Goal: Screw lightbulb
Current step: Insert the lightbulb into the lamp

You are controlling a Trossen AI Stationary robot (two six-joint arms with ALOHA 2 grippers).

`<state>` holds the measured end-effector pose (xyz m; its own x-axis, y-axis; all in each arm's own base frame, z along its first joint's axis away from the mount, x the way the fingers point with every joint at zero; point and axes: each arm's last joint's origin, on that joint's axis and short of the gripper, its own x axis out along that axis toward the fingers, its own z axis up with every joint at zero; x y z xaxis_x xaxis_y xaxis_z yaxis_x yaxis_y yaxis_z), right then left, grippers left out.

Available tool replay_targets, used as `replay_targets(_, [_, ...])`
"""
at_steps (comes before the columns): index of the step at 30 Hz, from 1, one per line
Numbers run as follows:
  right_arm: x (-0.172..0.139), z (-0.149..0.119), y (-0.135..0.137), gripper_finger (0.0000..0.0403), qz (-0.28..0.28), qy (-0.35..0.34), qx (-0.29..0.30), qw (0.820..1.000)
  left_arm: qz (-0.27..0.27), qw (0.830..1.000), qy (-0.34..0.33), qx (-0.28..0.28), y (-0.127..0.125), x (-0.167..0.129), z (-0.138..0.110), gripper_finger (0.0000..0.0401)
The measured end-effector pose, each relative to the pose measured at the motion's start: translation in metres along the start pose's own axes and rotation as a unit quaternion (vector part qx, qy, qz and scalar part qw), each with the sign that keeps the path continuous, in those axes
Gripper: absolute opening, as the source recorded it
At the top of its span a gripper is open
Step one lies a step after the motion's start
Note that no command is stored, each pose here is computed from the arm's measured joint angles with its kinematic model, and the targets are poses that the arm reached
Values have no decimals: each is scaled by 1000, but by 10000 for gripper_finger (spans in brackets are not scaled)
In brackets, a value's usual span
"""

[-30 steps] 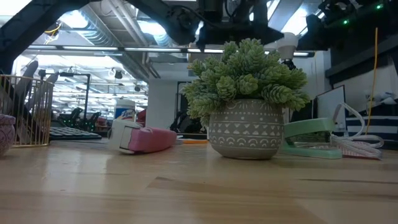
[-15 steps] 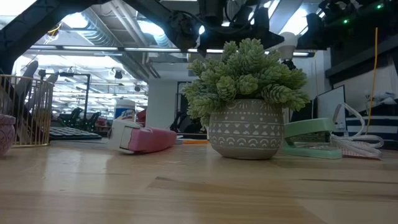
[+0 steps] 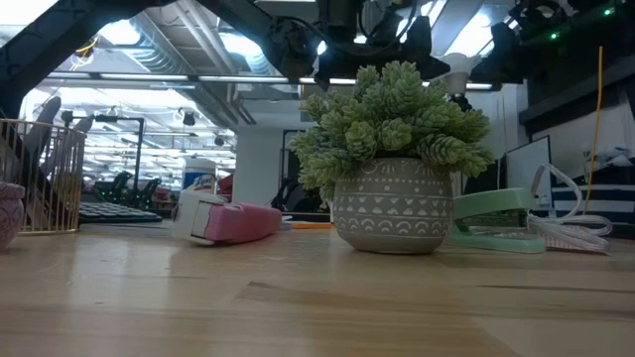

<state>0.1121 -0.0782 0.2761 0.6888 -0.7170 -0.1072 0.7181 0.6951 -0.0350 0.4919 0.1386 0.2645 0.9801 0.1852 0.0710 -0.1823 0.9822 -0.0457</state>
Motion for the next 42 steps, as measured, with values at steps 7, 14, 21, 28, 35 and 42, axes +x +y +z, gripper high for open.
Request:
replay_targets(7, [-4,-3,0,113,12,13,-1,1000,4,1000,16,-1,0,0,-3,0])
replay_targets(14, [-12,1,-3,113,-4,-6,3,1000,-8,1000,16,13,-9,1,-4,0])
replay_targets(21, [-17,3,-5,113,-13,-18,7,1000,-12,1000,16,15,-13,1,-4,0])
replay_targets(28, [-17,3,-5,113,-15,-18,7,1000,-21,1000,16,11,-18,1,-2,0])
replay_targets(35, [-17,0,-5,113,-15,-3,9,1000,-30,999,-22,5,-25,-4,19,0])
replay_targets(42, [-18,-16,-5,113,-17,76,22,997,-28,999,-20,0,-24,-5,20,0])
